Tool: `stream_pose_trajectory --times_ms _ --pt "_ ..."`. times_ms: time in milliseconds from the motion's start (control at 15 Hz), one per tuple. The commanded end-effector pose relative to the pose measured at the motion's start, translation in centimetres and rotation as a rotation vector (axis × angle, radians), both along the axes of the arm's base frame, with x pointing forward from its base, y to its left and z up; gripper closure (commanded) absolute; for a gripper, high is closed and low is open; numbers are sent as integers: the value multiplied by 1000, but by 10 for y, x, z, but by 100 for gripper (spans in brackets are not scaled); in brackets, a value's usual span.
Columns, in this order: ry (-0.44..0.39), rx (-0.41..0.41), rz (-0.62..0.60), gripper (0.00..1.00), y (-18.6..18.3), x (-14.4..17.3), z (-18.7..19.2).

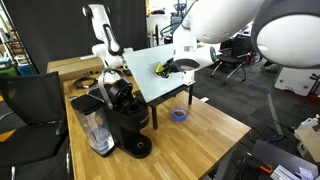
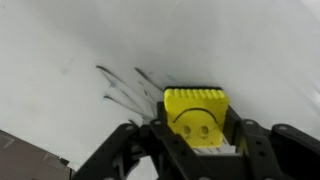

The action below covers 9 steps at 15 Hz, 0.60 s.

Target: Wipe the whiteboard with the duster

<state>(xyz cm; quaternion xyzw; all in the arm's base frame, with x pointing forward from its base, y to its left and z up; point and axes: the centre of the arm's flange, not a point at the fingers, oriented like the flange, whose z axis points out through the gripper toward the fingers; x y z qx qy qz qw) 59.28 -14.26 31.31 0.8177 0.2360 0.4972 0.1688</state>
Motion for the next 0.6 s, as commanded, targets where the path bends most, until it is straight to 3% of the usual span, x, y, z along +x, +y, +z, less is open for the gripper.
stream_pose_trajectory --times_ms 0,533 --pt "30 -24 -16 72 -21 6 -2" --pt "8 -64 -76 72 -69 11 -1"
